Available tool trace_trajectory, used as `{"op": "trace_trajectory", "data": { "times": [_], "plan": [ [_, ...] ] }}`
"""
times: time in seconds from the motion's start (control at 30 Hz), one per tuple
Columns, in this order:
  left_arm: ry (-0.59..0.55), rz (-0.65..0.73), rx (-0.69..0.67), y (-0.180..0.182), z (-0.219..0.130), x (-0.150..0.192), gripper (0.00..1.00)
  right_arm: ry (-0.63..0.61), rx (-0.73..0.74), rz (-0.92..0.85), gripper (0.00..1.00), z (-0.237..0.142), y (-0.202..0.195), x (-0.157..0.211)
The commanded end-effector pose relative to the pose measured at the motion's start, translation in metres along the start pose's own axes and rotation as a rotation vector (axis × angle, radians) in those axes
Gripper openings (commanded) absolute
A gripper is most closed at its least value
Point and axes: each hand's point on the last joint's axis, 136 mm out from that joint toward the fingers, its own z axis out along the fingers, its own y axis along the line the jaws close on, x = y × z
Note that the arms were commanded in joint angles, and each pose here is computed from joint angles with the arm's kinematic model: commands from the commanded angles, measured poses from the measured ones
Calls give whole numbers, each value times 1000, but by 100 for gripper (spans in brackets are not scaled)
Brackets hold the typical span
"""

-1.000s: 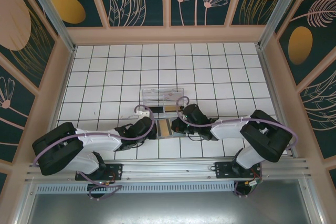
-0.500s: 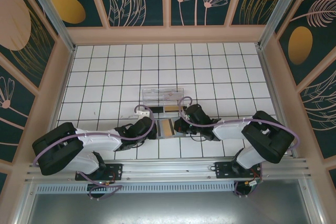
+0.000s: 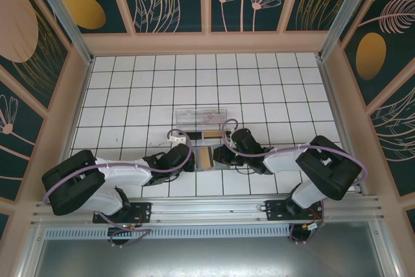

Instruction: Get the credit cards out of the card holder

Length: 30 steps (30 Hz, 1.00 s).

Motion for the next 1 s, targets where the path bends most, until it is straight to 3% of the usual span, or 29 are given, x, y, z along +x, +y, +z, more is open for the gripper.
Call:
{"op": "trace_trajectory", "data": {
  "times": [0.0, 0.8, 0.97],
  "plan": [
    [83, 33, -53, 15, 3, 19, 0, 21, -19, -14, 21, 7, 2, 0],
    [93, 32, -48, 15, 5, 22, 0, 56, -60, -35, 20, 20, 20, 0],
    [93, 30, -47, 15, 5, 22, 0, 59, -61, -38, 15, 21, 22, -1]
  ]
}}
